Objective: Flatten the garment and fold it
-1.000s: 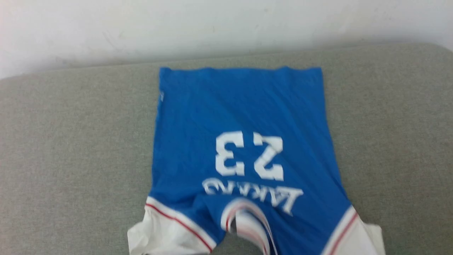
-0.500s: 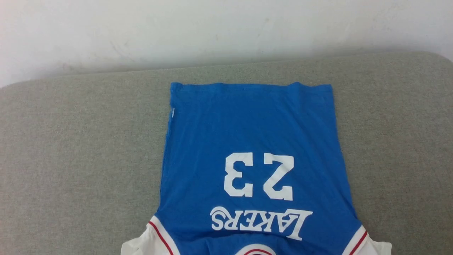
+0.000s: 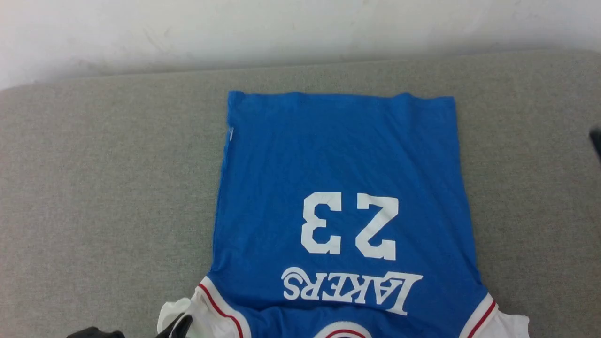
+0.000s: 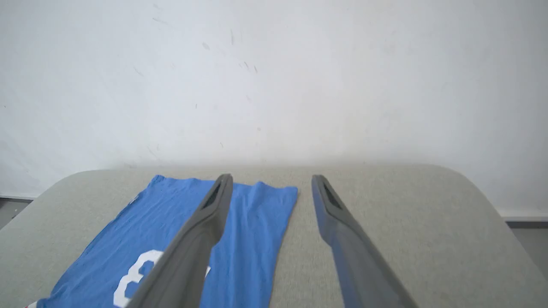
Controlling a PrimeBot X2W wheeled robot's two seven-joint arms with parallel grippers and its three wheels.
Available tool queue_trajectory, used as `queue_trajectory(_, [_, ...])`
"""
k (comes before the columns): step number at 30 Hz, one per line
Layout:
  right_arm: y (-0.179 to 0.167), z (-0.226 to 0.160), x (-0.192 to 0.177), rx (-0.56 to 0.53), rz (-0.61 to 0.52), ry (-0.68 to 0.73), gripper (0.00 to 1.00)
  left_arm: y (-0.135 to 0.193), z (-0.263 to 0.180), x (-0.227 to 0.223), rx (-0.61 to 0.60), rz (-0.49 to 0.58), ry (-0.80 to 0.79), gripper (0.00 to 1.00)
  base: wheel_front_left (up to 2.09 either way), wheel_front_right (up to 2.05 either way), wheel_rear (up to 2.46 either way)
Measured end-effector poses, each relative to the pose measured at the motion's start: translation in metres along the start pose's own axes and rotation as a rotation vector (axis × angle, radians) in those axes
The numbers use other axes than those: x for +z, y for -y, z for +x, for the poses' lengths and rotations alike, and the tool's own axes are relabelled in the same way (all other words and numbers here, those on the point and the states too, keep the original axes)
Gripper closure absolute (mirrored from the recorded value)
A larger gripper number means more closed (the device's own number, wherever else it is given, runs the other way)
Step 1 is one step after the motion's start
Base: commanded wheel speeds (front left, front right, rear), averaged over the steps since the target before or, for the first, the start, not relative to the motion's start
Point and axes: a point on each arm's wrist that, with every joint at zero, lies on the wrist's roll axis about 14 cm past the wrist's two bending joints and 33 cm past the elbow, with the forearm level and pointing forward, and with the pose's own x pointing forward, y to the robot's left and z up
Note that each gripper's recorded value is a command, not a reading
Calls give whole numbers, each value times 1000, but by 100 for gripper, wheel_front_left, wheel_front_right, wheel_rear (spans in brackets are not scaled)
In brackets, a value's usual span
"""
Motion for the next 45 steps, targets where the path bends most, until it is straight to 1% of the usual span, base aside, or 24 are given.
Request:
queue_trajectory(2, [-7,26,20,27,-87,22,0,4,6,5,-14,6,2,100,0,0,0])
queue_trajectory(5, [-9,68,26,24,-148,-9,0,8,13,10,-32,13,5,100,0,0,0])
queue_trajectory(7, [0,95,13,-17,-152,-89,0,9,18,14,-41,19,11,100,0,0,0])
queue_trajectory(12, [23,138,-43,-137,-67,-305,0,12,25,21,-54,23,23,100,0,0,0])
queue_trajectory(16, [32,156,-89,-195,-47,-445,0,10,29,20,-45,16,14,100,0,0,0])
queue_trajectory(21, [30,167,-146,-207,-41,-583,0,4,36,14,-23,-7,-7,100,0,0,0])
queue_trajectory(27, [29,181,-190,-197,-38,-653,0,-10,43,6,20,-14,-30,100,0,0,0])
queue_trajectory(31, [30,190,-210,-198,-41,-679,0,-15,48,1,32,-24,-51,100,0,0,0])
queue_trajectory(32, [31,193,-213,-196,-48,-683,100,-16,48,-1,37,-27,-57,100,0,0,0])
queue_trajectory(35, [29,199,-217,-176,-92,-700,100,-19,48,-5,51,-32,-68,100,0,0,0])
queue_trajectory(39, [27,199,-211,-161,-103,-687,100,-19,48,-3,47,-26,-58,100,0,0,0])
queue_trajectory(42, [29,192,-196,-159,-81,-632,100,-17,48,5,38,-8,-26,100,0,0,0])
queue_trajectory(45, [42,174,-171,-187,-52,-539,100,-13,49,18,26,15,34,100,0,0,0])
